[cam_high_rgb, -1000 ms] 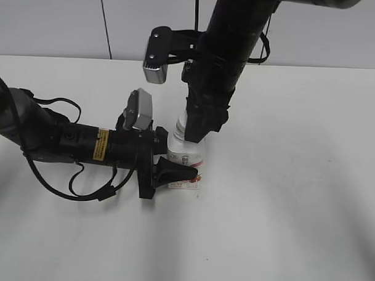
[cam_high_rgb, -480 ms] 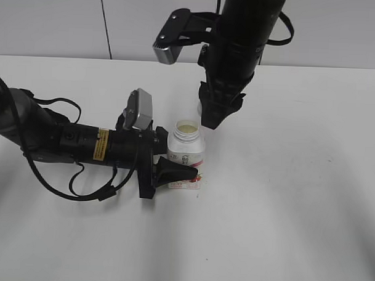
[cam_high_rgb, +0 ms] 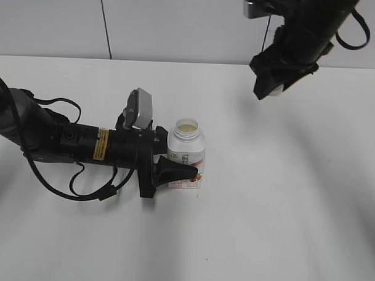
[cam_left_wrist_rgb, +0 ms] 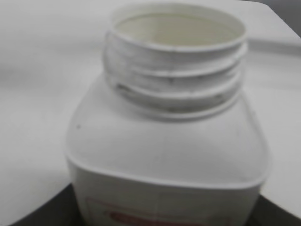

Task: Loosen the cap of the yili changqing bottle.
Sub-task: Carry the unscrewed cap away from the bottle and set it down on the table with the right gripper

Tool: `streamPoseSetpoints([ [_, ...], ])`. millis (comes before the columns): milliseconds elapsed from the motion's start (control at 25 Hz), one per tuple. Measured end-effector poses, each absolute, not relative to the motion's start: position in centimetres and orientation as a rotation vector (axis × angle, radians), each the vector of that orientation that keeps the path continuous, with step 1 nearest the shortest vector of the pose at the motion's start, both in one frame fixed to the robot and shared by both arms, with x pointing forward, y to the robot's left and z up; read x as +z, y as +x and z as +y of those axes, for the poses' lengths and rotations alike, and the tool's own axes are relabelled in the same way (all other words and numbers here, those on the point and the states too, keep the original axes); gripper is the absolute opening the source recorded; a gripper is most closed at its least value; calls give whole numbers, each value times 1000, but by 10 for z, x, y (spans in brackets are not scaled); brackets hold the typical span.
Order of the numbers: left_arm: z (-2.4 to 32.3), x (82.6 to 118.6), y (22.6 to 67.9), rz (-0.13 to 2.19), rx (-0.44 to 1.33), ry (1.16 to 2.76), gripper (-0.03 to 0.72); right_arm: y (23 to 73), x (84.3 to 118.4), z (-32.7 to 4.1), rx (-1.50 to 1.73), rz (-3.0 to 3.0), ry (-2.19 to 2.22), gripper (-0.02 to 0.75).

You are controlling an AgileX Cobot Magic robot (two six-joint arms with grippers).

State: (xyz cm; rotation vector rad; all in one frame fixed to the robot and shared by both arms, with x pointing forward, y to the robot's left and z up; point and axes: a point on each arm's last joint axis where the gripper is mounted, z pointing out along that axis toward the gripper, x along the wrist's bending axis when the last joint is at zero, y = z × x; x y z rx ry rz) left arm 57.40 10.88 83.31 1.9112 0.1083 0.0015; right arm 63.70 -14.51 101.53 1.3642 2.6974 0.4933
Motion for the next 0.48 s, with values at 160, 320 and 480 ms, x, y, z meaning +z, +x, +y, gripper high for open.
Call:
streamPoseSetpoints([
  [160, 109, 833, 574, 117, 3, 1909, 391, 641, 991, -186, 489, 2630, 1608, 389],
  [320, 109, 833, 575, 120, 4, 1911, 391, 636, 969, -216, 459, 2548, 1782, 389],
  [480, 109, 833, 575, 122, 5, 1913, 391, 624, 955, -234, 408, 2494, 1879, 389],
])
